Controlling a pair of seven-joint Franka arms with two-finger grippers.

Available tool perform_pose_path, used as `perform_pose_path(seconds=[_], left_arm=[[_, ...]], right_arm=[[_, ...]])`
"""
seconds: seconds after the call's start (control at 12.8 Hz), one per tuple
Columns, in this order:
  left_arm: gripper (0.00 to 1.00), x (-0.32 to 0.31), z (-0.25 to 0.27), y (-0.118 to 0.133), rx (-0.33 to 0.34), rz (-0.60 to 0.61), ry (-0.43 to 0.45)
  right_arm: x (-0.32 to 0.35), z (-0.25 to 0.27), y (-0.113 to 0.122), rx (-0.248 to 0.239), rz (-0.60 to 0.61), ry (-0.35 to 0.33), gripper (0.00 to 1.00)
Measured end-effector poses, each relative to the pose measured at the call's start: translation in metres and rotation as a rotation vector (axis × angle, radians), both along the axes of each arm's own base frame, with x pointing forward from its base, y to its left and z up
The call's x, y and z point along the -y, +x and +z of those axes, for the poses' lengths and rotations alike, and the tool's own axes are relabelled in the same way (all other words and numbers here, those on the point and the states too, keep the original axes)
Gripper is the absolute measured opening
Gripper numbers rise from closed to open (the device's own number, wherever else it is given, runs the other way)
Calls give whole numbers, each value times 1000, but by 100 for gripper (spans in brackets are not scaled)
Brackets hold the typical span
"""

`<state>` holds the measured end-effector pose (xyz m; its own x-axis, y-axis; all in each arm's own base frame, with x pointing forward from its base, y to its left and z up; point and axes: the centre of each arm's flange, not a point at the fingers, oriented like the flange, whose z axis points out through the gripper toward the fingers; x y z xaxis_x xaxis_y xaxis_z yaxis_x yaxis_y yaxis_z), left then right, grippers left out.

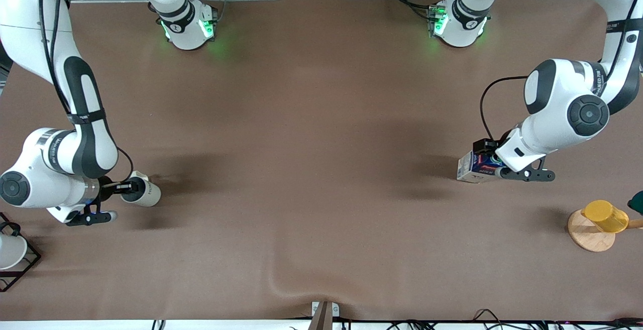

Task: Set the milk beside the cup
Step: 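Grasp the milk carton with the left gripper while the right gripper grasps the mug, then lift the mug with the right gripper while the left gripper lifts the carton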

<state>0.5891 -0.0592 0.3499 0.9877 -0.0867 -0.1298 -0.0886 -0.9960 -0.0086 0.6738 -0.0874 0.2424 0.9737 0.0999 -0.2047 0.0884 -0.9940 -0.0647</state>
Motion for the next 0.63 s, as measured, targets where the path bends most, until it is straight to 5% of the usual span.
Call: perform_pose_path(seconds=[0.16, 0.55, 0.63], left_arm=[[96, 0, -4, 0, -6, 0, -1], [81, -1, -13, 0, -20, 1, -3], [72, -1, -13, 0, -19, 2, -3]], right_arm=[[0, 1, 1, 4, 10, 3, 4], [-5, 23, 16, 69, 245, 40, 4], [-15, 32, 22, 90, 309, 47, 4]])
